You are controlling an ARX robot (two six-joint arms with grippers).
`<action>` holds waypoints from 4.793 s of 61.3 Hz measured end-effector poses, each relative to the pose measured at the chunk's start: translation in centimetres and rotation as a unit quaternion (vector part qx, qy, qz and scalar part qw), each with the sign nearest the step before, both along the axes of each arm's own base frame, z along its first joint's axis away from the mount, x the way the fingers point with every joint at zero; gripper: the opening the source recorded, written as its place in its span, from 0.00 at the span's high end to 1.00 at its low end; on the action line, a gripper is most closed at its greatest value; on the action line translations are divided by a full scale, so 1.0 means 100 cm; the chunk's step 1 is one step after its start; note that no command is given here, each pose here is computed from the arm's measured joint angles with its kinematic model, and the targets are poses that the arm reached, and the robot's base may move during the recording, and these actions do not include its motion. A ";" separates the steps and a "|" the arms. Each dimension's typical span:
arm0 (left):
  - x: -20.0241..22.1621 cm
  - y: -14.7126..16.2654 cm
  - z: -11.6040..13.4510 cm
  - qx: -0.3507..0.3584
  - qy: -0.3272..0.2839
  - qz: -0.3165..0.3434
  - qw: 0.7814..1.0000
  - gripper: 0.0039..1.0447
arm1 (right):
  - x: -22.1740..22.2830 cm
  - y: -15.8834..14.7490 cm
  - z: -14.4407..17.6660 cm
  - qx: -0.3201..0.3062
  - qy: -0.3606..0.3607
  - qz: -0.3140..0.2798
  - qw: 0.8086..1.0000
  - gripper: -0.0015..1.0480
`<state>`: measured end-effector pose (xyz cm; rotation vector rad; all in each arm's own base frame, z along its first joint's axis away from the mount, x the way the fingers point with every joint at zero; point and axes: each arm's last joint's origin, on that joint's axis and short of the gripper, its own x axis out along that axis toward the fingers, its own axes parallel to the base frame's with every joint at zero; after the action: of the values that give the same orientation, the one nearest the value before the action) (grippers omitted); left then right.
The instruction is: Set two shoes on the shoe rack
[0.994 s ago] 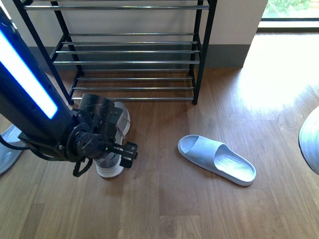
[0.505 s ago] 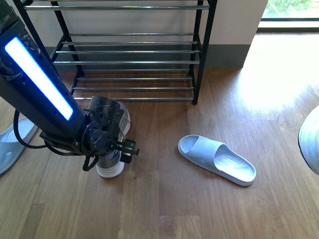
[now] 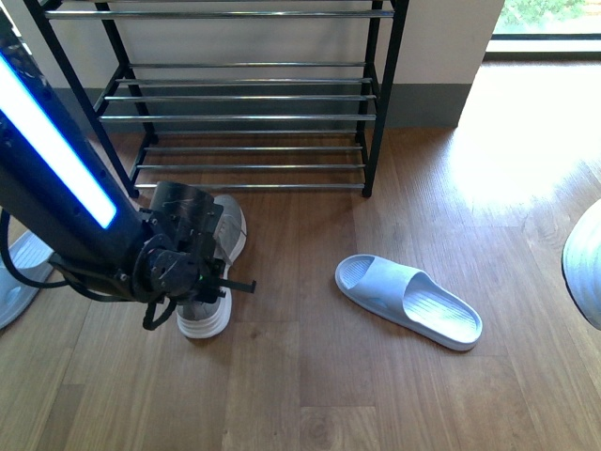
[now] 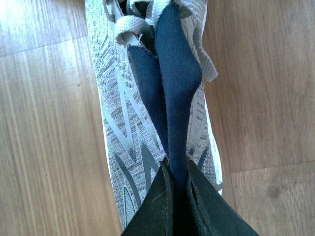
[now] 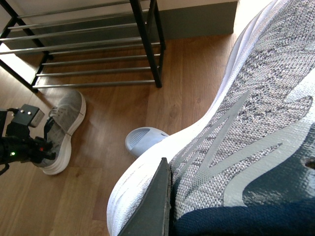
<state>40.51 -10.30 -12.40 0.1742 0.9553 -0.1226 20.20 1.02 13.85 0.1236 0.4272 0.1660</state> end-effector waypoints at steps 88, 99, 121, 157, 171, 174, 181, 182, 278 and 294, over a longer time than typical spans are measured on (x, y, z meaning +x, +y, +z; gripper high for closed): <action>-0.096 0.035 0.171 0.042 -0.112 -0.125 0.985 0.98 | 0.000 0.000 0.000 0.000 0.000 0.000 1.000 0.98; -0.097 0.033 0.166 0.045 -0.106 -0.132 0.985 0.98 | 0.000 0.000 0.000 0.000 0.000 0.000 1.000 0.98; -0.096 0.032 0.154 0.030 -0.102 -0.132 0.986 0.98 | 0.000 0.000 0.000 0.000 0.000 0.000 1.000 0.98; -0.071 0.001 0.008 -0.011 -0.017 -0.089 0.996 0.98 | 0.000 0.000 0.000 0.000 0.000 0.000 1.000 0.98; -0.066 -0.006 -0.014 -0.019 0.007 -0.075 0.997 0.98 | 0.000 0.000 0.000 0.000 0.000 0.000 1.000 0.98; -0.065 -0.007 -0.014 -0.023 0.008 -0.073 0.997 0.95 | 0.000 0.000 0.000 0.000 0.000 0.000 1.000 0.98; -0.059 -0.007 -0.017 -0.025 0.006 -0.066 0.997 0.78 | 0.000 0.000 0.000 0.000 0.000 0.000 1.000 0.98; -0.059 -0.007 -0.017 -0.026 0.005 -0.065 0.998 0.76 | 0.000 0.000 0.000 0.000 0.000 0.000 1.000 0.98; -0.110 0.051 0.190 0.064 -0.193 0.002 0.979 0.99 | 0.000 0.000 0.000 0.000 0.000 0.000 1.000 0.98; -0.181 0.064 0.265 0.106 -0.244 0.013 0.964 0.99 | 0.000 0.000 0.000 0.000 0.000 0.000 1.000 0.98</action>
<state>22.45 -3.86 14.13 0.3709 0.4765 0.0477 20.20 1.03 13.85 0.1236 0.4272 0.1668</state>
